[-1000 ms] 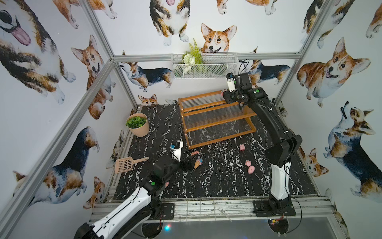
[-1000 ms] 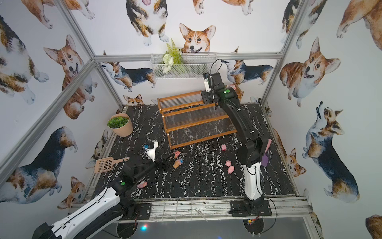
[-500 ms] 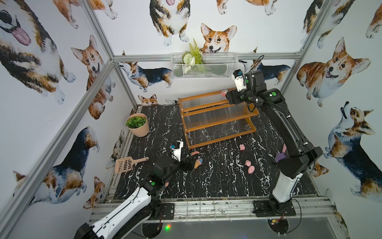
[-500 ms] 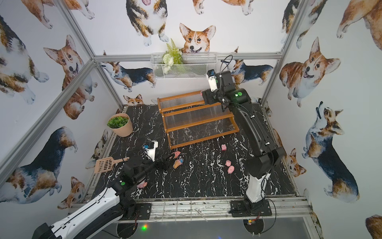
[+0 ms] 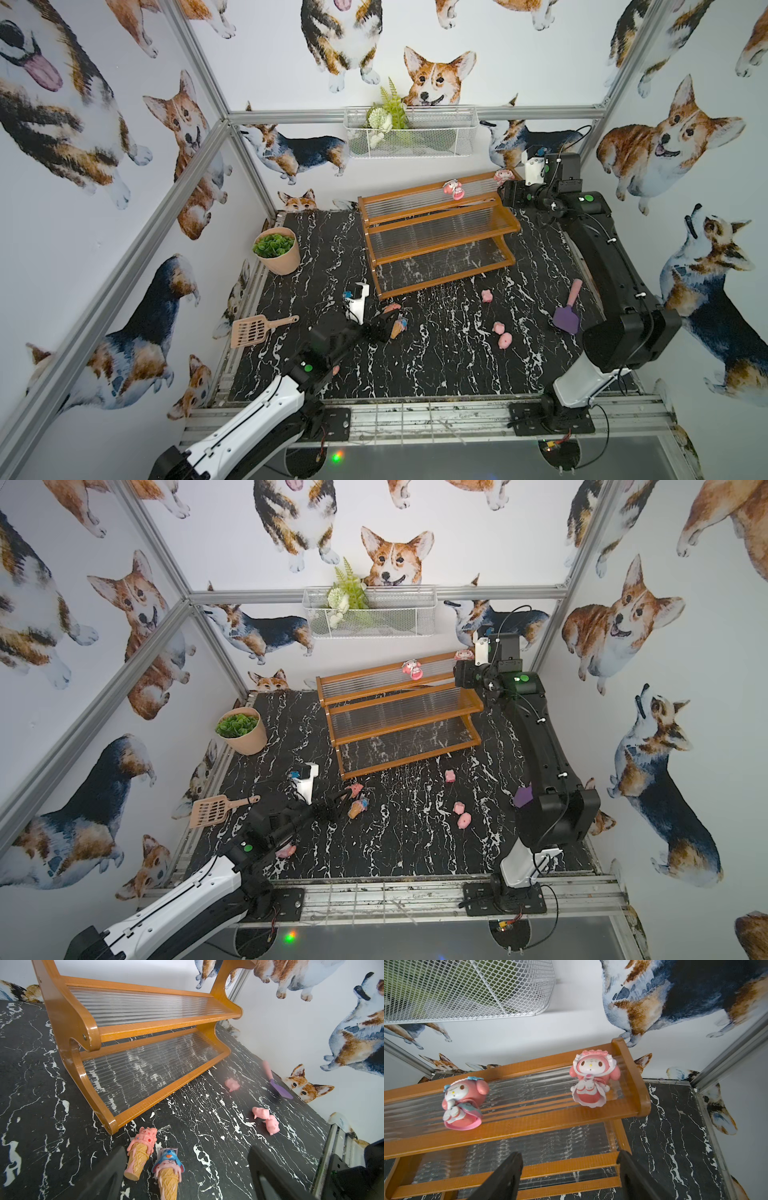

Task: Organize plastic toys on shelves
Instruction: Adjust the plastic toy on the shelf.

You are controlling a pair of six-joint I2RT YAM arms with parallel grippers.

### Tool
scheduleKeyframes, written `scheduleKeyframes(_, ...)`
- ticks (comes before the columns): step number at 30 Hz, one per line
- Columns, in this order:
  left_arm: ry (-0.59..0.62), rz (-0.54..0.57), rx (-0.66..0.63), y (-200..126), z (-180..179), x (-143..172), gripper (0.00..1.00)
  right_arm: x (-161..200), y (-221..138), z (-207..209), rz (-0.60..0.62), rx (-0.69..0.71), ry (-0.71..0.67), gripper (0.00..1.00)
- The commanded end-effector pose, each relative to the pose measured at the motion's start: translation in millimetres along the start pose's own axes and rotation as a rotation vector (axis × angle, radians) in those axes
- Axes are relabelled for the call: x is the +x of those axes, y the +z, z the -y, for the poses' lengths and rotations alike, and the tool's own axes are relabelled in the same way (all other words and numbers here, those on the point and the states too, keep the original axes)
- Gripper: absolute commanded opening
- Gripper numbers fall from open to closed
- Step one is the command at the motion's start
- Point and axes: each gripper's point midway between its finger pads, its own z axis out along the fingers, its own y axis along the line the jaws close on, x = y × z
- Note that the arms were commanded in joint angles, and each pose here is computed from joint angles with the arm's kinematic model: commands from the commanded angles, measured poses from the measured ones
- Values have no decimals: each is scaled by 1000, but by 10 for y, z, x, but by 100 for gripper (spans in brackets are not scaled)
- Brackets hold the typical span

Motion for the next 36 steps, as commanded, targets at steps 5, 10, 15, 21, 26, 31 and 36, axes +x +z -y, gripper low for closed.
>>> scheduleKeyframes(5, 2, 18, 7, 2, 21, -59, 95, -79, 197, 155, -41, 60, -42, 74)
scheduleKeyframes(10, 4, 20, 4, -2, 16, -64, 95, -25, 313, 128, -73, 34, -30, 70)
scheduleKeyframes(15, 4, 19, 4, 2, 18, -65, 95, 11, 389, 103, -94, 16, -26, 69)
scheduleKeyframes(21, 4, 21, 3, -3, 21, -77, 95, 46, 479, 133, -120, 26, -20, 67)
scheduleKeyframes(26, 4, 19, 2, -3, 16, -70, 95, 23, 478, 194, -114, 61, -23, 60)
scheduleKeyframes(31, 5, 19, 3, -1, 18, -72, 95, -5, 458, 227, -108, 82, -26, 56)
scheduleKeyframes(36, 7, 19, 0, -3, 11, -68, 95, -18, 453, 257, -105, 100, -28, 52)
